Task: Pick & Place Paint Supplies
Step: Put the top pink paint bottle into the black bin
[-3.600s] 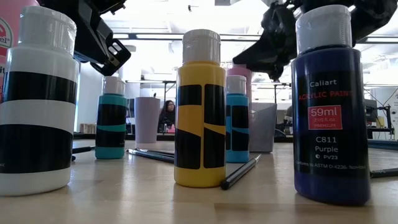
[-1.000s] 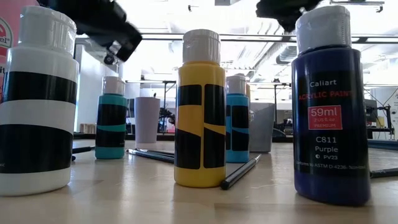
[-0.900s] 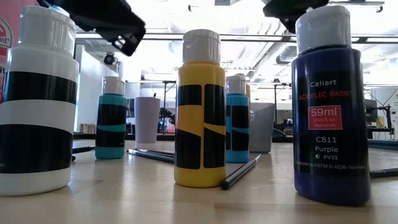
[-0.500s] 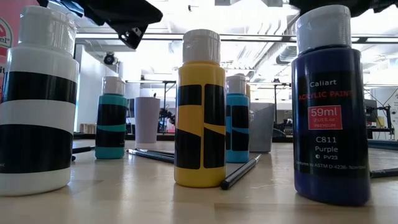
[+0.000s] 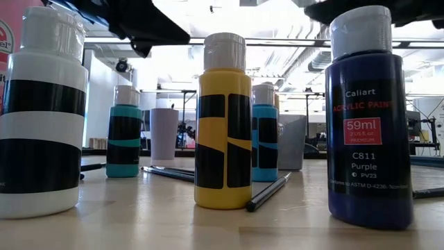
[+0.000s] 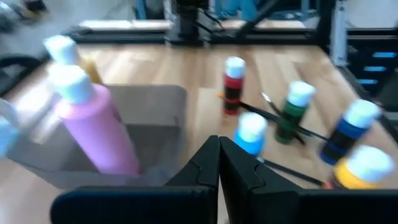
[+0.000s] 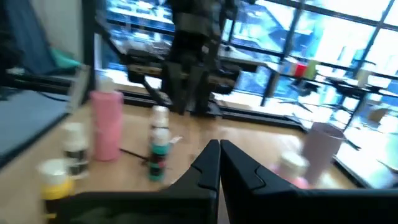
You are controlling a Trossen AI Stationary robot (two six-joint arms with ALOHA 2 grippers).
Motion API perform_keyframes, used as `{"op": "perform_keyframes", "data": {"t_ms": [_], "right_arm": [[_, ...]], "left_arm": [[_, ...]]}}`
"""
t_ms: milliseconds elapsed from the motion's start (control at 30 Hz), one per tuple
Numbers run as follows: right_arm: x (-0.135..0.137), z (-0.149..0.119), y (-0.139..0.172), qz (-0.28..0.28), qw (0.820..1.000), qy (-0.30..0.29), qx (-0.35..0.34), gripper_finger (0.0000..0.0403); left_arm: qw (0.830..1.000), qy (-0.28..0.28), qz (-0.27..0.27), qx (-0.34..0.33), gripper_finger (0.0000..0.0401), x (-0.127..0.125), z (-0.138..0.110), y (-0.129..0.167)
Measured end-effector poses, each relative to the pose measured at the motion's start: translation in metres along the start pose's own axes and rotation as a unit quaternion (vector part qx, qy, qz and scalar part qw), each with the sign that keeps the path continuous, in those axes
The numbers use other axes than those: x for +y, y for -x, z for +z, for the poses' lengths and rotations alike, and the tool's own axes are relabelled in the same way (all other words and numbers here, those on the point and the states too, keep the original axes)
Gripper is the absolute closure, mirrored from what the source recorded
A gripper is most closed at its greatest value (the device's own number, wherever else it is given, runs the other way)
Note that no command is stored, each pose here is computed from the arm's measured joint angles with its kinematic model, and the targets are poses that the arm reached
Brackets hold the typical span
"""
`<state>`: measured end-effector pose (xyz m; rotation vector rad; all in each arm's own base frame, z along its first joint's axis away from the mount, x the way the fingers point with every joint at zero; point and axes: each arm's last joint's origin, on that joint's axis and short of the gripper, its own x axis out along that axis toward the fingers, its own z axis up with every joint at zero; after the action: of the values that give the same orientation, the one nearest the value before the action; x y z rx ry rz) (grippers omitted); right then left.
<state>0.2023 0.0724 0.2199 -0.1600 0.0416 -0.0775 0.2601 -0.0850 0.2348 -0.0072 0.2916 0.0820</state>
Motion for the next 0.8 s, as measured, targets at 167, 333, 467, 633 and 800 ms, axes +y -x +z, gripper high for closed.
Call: {"op": "perform_keyframes", "data": {"t_ms": [167, 333, 467, 633, 800], "right_arm": [[-0.024, -0.006, -0.003, 0.045, 0.998, -0.036, 0.036, 0.0401], [-0.037, -0.009, -0.003, 0.098, 0.991, -0.074, 0.055, 0.0401], [-0.041, -0.011, -0.002, 0.077, 0.992, -0.076, 0.07, 0.0401], [-0.046, -0.012, -0.002, 0.051, 0.993, -0.073, 0.076, 0.0401], [-0.052, -0.013, -0.003, 0.038, 0.995, -0.053, 0.075, 0.0401]], "left_arm": [[1.0, 0.009, 0.0, 0.003, 0.0396, 0.025, 0.003, -0.01], [0.998, 0.049, -0.026, 0.02, 0.0396, 0.062, -0.002, -0.029], [0.996, 0.059, -0.068, 0.014, 0.0396, 0.08, -0.004, -0.039], [0.993, 0.071, -0.08, 0.039, 0.0396, 0.093, -0.015, -0.054], [0.99, 0.077, -0.087, 0.076, 0.0396, 0.101, -0.022, -0.078]]}}
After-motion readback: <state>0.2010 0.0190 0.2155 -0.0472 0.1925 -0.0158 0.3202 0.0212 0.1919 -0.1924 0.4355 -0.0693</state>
